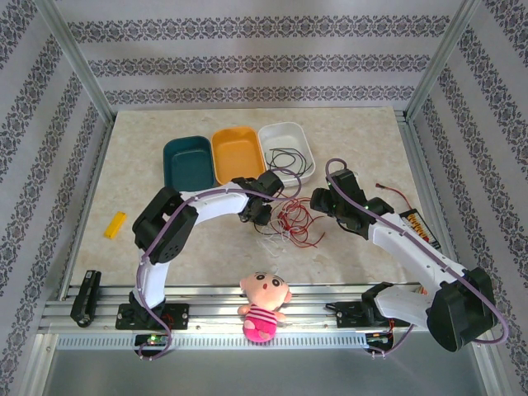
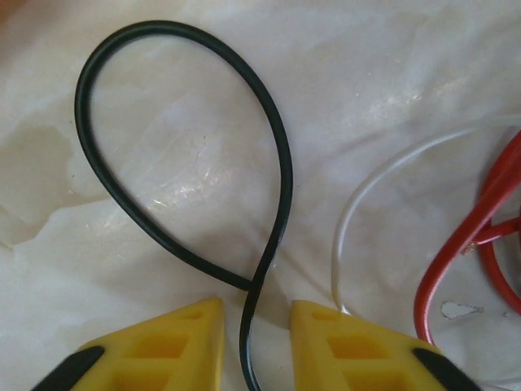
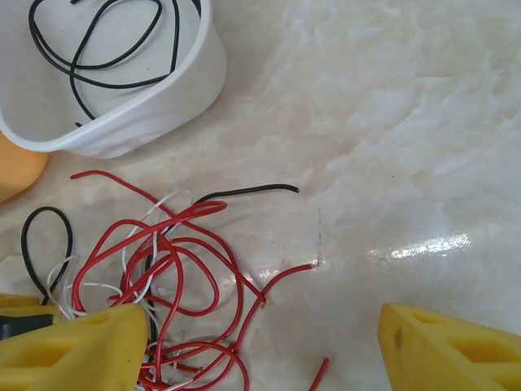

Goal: Untangle the cables

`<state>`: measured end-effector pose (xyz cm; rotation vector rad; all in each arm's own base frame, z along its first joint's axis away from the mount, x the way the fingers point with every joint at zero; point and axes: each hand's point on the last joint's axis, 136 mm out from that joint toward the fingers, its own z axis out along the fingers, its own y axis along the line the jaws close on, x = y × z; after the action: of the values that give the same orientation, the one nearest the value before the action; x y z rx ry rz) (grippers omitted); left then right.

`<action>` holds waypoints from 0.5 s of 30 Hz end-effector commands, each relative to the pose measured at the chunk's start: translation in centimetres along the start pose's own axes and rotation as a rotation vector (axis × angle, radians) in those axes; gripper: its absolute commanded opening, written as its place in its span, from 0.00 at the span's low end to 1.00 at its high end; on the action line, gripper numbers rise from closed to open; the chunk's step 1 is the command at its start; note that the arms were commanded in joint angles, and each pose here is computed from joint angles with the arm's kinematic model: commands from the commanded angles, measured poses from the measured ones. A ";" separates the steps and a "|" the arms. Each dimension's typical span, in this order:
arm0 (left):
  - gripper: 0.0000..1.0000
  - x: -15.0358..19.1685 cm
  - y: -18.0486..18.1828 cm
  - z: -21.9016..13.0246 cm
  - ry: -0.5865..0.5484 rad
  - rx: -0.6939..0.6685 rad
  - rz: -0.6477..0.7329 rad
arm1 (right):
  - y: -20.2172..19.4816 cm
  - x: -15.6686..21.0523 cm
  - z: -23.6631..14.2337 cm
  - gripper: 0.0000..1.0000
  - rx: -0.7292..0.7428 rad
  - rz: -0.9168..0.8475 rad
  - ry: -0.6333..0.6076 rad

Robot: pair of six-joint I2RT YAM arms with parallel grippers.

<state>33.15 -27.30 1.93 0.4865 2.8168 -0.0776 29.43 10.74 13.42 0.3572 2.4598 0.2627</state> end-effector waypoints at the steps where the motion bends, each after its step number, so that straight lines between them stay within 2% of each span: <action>1: 0.21 1.3 1.1 0.9 0.094 -0.022 0.014 | -0.4 -0.4 0.0 0.75 0.014 0.008 -0.005; 4: 0.14 2.0 1.3 1.1 0.130 -0.035 0.029 | -0.4 -0.4 0.1 0.75 0.011 0.015 -0.002; 7: 0.00 2.5 1.5 1.3 0.148 -0.043 0.030 | -0.3 -0.4 0.2 0.75 0.006 0.016 0.003; 10: 0.00 2.3 1.7 0.9 0.131 -0.050 0.026 | 0.1 -0.6 0.2 0.75 -0.004 0.011 0.005; 15: 0.00 0.3 2.5 -1.5 0.030 -0.089 0.018 | 0.9 -1.1 0.0 0.75 -0.028 -0.004 0.002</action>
<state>33.56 -27.08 2.12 0.5136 2.8339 -0.0571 29.60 10.73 12.87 0.3652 2.4824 0.2644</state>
